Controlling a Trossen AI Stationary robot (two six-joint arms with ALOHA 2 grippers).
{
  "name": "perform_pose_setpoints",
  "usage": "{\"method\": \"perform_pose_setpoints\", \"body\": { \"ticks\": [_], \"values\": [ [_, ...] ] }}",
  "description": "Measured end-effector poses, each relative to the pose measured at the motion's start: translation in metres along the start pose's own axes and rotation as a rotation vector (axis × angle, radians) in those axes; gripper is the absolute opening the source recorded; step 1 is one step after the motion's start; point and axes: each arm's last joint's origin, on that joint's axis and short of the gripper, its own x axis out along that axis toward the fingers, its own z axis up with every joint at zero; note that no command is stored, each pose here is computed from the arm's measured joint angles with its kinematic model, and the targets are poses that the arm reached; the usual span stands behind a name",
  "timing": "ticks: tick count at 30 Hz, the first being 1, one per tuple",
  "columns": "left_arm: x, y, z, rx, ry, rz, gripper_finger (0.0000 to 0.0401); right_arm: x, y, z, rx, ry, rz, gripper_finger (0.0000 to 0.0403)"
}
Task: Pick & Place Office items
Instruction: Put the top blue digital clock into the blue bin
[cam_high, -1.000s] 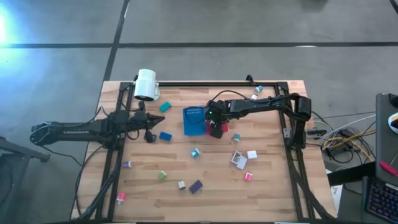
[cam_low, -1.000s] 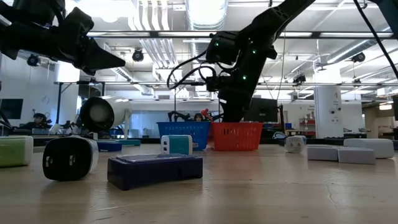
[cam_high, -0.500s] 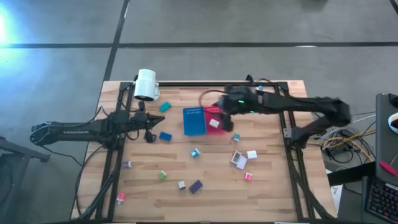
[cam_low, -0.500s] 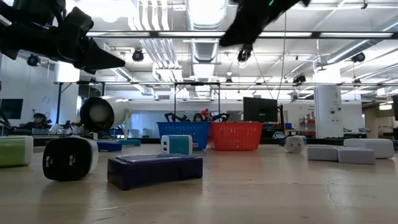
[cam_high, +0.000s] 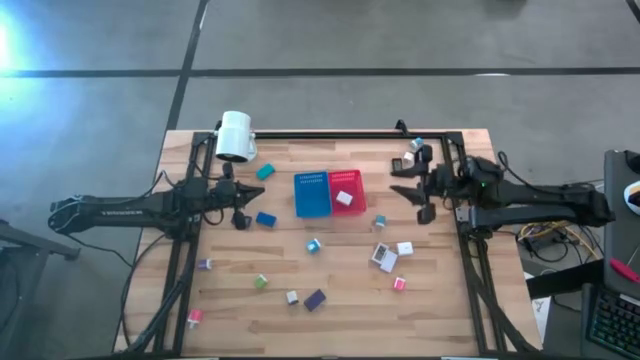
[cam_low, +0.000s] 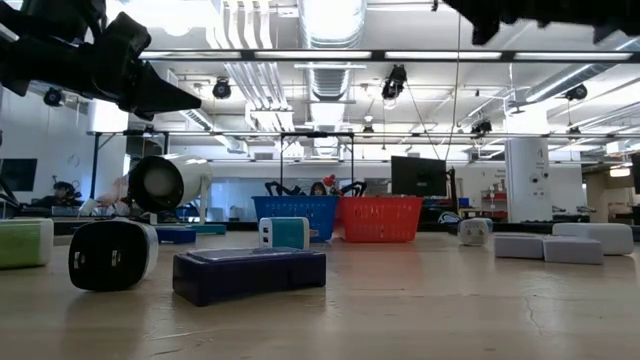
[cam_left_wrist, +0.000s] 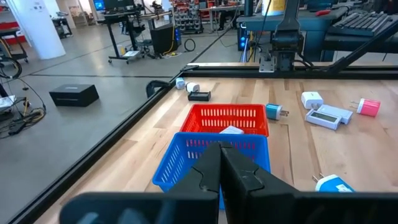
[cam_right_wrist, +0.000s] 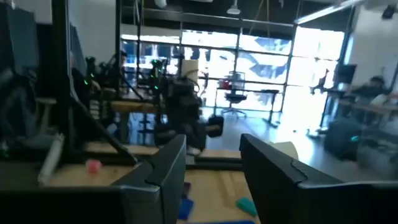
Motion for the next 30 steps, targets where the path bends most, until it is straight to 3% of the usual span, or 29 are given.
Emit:
{"method": "perform_pose_setpoints", "body": {
  "ticks": [10, 17, 22, 25, 30],
  "values": [
    [0.0, 0.0, 0.001, 0.047, -0.007, 0.004, 0.0005, -0.032, 0.003, -0.035, -0.128, -0.137, -0.024, 0.006],
    [0.0, 0.002, 0.0, -0.045, 0.0, 0.073, 0.0005, -0.038, 0.002, -0.046, -0.123, -0.141, -0.04, 0.0016],
    [0.0, 0.003, -0.001, -0.064, 0.013, 0.101, 0.0005, -0.039, 0.003, -0.052, -0.112, -0.132, -0.039, 0.0008],
    [0.0, 0.003, -0.003, -0.142, 0.027, 0.102, 0.0005, -0.041, 0.003, -0.055, -0.087, -0.128, -0.043, 0.0008],
    [0.0, 0.003, -0.005, -0.192, 0.045, 0.105, 0.0005, -0.051, 0.003, -0.052, -0.073, -0.208, -0.082, 0.0008]
  ]
}}
